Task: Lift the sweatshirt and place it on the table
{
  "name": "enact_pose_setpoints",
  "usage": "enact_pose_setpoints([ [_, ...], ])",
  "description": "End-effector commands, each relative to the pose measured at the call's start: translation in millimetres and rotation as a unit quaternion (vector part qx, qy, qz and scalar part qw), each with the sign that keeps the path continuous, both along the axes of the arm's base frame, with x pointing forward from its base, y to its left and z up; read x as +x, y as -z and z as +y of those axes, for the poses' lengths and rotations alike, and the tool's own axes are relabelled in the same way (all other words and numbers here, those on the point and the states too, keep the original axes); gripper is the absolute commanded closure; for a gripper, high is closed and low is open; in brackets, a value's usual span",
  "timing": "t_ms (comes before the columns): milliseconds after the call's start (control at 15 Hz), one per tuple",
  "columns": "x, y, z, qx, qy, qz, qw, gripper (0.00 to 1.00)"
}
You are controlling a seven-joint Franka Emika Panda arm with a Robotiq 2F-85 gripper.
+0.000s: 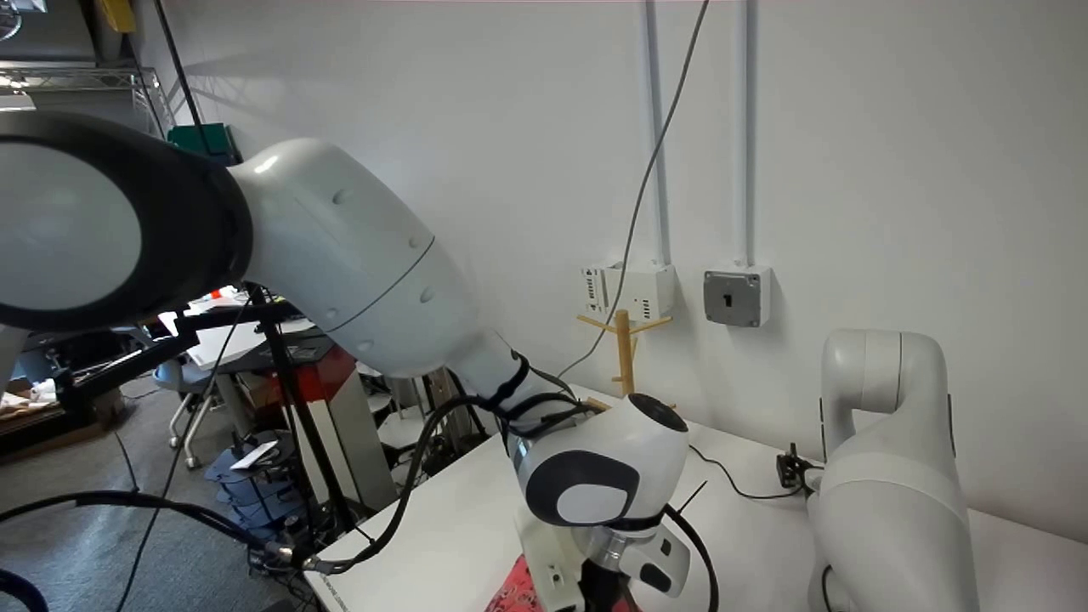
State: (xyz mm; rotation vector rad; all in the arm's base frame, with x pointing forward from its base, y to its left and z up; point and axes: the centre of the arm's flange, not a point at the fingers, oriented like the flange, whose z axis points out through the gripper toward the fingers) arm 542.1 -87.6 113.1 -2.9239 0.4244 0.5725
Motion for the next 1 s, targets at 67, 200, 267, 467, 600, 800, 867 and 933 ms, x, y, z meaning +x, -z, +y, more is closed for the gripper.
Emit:
enact_pose_setpoints([
  [67,8,-3,-8,0.006,0.009,0.006,0.9999,1.00],
  [200,7,-5,-8,0.006,0.011,0.004,0.9999,1.00],
  [267,6,-8,-5,0.003,0.012,0.002,0.9999,1.00],
  [467,4,-34,12,-0.005,0.011,-0.011,0.9999,1.00],
  [600,5,-68,30,-0.009,0.006,-0.031,0.9995,1.00],
  [800,10,-120,56,-0.016,-0.008,-0.060,0.9980,1.00],
  [867,11,-138,66,-0.020,-0.014,-0.069,0.9973,1.00],
  [933,11,-157,75,-0.022,-0.021,-0.077,0.9966,1.00],
])
